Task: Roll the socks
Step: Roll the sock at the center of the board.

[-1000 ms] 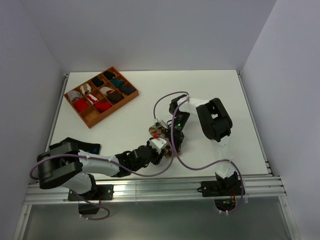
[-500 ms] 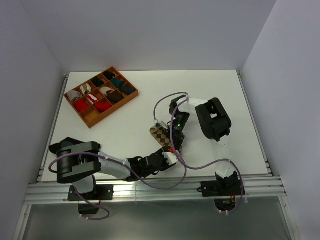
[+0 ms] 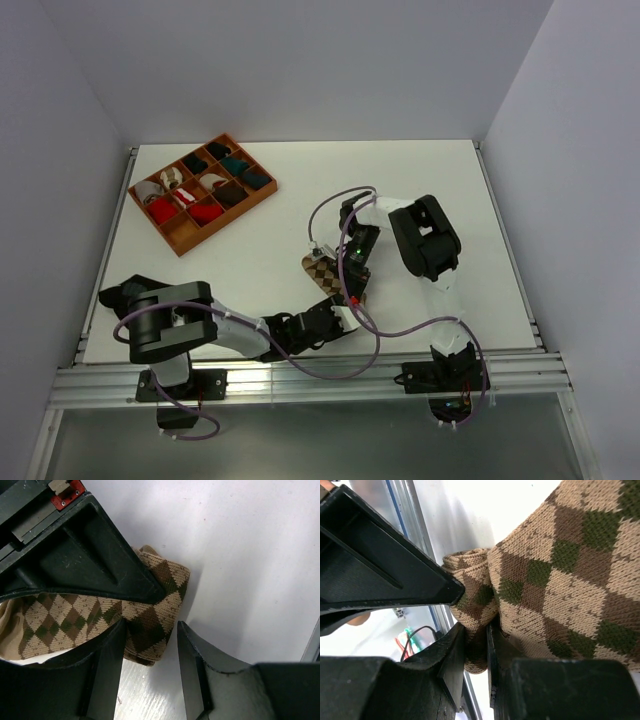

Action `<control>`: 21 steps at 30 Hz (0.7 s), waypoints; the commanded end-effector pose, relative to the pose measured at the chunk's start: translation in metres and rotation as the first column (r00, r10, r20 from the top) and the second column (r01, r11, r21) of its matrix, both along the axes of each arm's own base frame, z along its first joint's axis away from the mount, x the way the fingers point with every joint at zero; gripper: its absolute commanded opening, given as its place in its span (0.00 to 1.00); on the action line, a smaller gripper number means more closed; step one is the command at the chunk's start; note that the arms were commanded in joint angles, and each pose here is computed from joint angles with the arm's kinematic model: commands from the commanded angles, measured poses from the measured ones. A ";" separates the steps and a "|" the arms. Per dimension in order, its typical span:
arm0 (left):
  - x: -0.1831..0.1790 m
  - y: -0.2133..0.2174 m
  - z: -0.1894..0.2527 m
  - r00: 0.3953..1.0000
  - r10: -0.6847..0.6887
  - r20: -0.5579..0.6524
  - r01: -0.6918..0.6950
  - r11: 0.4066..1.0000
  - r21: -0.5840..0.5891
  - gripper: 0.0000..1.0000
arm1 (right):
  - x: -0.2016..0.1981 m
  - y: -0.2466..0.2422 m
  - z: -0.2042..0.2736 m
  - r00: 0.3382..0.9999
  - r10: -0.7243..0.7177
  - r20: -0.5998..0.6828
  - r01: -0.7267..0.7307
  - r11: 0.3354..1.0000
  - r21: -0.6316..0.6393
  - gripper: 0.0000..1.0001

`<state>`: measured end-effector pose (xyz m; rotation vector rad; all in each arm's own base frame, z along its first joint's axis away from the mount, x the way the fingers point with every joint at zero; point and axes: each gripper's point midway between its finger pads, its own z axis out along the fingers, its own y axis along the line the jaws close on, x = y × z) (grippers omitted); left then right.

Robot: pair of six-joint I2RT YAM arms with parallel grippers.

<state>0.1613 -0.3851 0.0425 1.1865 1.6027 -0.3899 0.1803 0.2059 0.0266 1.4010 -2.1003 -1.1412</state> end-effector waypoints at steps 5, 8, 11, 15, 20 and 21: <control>-0.005 -0.021 -0.002 0.999 -0.053 -0.007 0.053 0.998 -0.015 0.49 | 0.010 -0.006 -0.018 0.999 0.030 0.040 -0.029 0.999 -0.030 0.22; -0.007 -0.021 -0.016 0.998 -0.050 -0.047 0.050 0.999 0.011 0.46 | 0.010 -0.006 -0.017 0.999 0.029 0.038 -0.029 0.999 -0.021 0.22; -0.007 -0.020 -0.026 0.993 -0.042 -0.110 0.047 0.998 0.040 0.38 | 0.010 -0.006 -0.017 0.999 0.031 0.043 -0.030 0.999 -0.020 0.23; -0.007 -0.015 -0.037 0.980 -0.028 -0.195 0.044 0.996 0.079 0.18 | 0.010 -0.005 -0.019 0.999 0.026 0.041 -0.025 0.999 -0.021 0.25; -0.020 -0.016 -0.055 0.958 -0.053 -0.282 0.095 0.986 0.140 0.00 | 0.018 -0.001 -0.020 0.995 0.002 0.100 0.000 1.000 -0.020 0.35; -0.024 -0.014 -0.059 0.946 -0.038 -0.321 0.088 0.986 0.143 0.00 | 0.021 -0.002 -0.020 0.993 -0.001 0.119 0.004 1.000 -0.023 0.37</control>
